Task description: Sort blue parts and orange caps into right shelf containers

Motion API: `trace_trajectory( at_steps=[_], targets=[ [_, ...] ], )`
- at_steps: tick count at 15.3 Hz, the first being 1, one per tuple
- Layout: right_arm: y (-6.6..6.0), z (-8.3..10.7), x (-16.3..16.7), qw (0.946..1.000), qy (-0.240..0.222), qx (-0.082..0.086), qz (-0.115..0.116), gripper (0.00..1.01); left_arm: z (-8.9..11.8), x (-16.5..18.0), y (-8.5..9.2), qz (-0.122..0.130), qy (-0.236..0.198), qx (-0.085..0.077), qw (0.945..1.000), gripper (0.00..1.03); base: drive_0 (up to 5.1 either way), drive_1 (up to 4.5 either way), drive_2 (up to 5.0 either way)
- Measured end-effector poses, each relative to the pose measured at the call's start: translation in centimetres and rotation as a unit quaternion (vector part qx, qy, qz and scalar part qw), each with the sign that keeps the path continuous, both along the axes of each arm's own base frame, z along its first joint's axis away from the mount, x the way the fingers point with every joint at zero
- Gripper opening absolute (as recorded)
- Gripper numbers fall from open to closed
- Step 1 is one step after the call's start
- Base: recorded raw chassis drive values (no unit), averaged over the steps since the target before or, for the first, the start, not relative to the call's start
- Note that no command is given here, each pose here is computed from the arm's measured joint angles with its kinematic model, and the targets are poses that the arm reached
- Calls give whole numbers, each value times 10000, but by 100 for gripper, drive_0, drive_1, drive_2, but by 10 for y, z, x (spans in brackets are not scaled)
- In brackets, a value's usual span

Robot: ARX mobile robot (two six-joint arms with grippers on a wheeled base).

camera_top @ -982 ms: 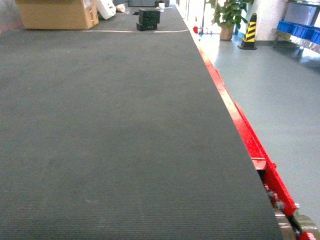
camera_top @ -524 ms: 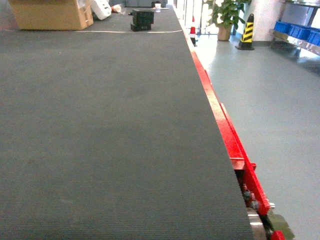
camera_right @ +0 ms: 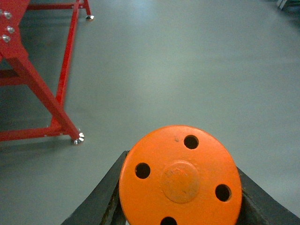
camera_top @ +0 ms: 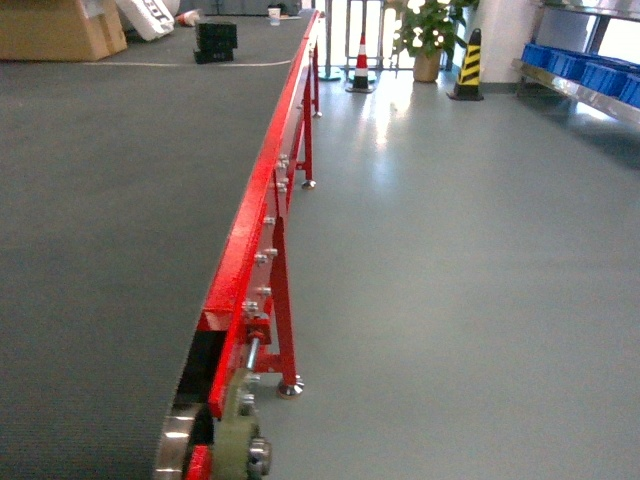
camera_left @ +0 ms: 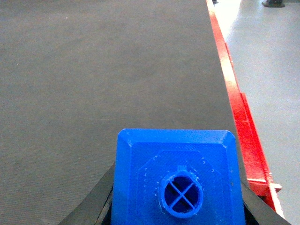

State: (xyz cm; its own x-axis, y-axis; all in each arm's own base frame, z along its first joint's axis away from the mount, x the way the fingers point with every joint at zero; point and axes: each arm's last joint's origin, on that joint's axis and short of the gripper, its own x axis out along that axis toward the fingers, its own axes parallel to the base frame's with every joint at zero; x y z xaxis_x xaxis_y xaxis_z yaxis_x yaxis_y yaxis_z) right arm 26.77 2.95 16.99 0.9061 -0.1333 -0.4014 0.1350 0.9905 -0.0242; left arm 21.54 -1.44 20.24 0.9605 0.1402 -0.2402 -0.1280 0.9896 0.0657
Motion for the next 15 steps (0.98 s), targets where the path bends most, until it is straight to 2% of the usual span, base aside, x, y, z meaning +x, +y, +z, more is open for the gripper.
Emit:
trace_trajectory(
  at_steps=[15],
  targets=[
    [0,0,0,10000,0,0,0,44,0,0,0,-2,6,0,10000,45,504,-232,-232]
  ],
)
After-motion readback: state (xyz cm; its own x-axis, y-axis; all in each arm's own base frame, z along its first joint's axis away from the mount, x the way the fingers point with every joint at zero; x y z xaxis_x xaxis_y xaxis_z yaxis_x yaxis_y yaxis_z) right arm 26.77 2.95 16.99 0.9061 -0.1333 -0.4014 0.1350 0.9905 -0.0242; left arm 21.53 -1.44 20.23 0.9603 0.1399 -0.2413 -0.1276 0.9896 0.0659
